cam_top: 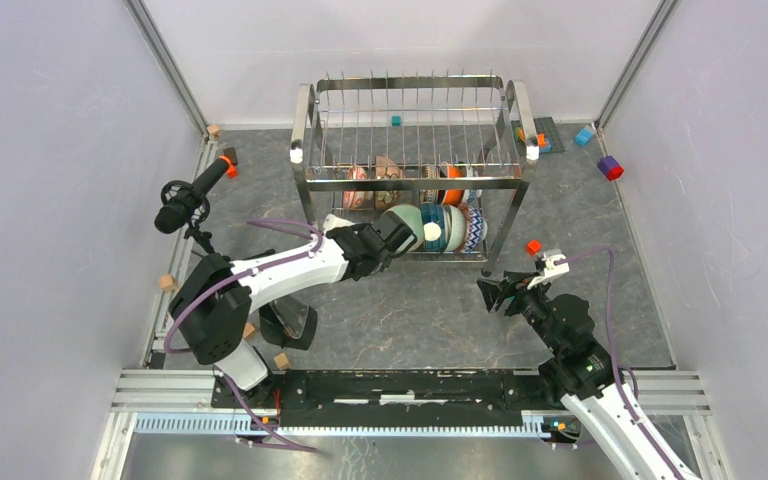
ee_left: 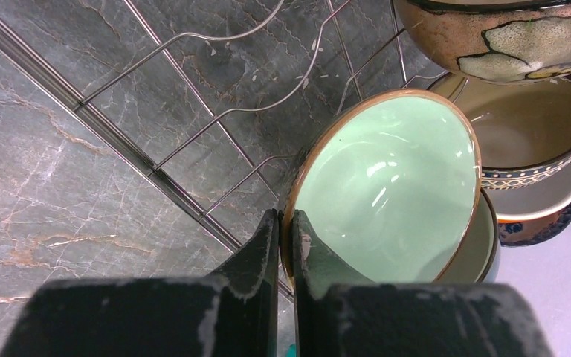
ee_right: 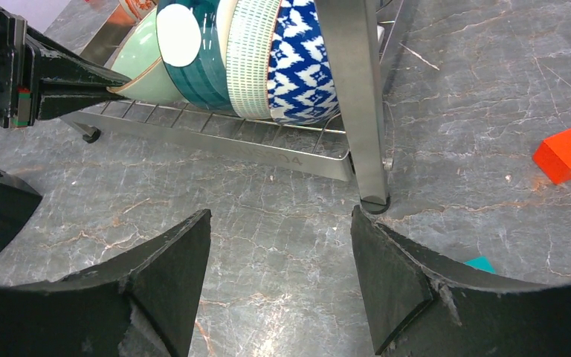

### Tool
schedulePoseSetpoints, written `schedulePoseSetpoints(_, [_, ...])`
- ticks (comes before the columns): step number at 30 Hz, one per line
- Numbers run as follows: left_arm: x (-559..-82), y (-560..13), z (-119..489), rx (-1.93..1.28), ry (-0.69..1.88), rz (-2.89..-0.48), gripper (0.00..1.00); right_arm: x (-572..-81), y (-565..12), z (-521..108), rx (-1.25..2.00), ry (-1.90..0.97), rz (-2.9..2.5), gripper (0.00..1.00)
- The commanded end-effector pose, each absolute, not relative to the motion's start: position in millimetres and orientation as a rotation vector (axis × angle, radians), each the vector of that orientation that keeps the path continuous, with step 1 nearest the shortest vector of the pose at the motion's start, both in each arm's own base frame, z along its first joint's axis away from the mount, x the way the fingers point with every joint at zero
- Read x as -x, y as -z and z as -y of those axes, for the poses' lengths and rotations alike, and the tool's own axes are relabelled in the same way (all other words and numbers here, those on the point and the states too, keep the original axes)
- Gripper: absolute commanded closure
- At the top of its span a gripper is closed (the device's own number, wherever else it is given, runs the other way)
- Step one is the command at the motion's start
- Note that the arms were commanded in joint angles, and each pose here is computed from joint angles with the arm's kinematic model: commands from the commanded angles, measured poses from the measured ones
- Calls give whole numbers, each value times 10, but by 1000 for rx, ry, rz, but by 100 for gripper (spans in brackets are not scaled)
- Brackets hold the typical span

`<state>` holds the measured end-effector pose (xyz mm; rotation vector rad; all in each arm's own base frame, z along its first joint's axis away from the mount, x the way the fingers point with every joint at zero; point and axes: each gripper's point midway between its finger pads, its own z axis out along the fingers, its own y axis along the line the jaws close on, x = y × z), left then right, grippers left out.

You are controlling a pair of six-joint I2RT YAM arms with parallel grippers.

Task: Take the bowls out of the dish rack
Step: Pick up the bowl from the dish rack.

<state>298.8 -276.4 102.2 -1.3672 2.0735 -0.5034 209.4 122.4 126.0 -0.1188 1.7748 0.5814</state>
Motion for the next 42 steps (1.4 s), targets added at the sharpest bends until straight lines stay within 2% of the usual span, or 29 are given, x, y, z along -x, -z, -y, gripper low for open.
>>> schedulePoseSetpoints(1, [-3077,-1194,2778,1369,545,-2015,98,-2108,-1370,-1248,117,-600,-1730,26])
schedulePoseSetpoints(14, [-3037,-1598,2417,1357,539,-1884,98,-2104,-1366,-1244,117,-596,-1737,26])
schedulePoseSetpoints(24, [-2969,-1696,2222,1338,488,-1859,98,-2097,-1394,-1237,113,-596,-1737,26])
schedulePoseSetpoints(32, [-2932,-1784,2202,1304,499,-1874,98,-2095,-1418,-1227,108,-594,-1733,26])
schedulePoseSetpoints(42, [-2761,-1858,2250,1165,529,-2001,98,-2104,-1544,-1172,82,-577,-1709,25])
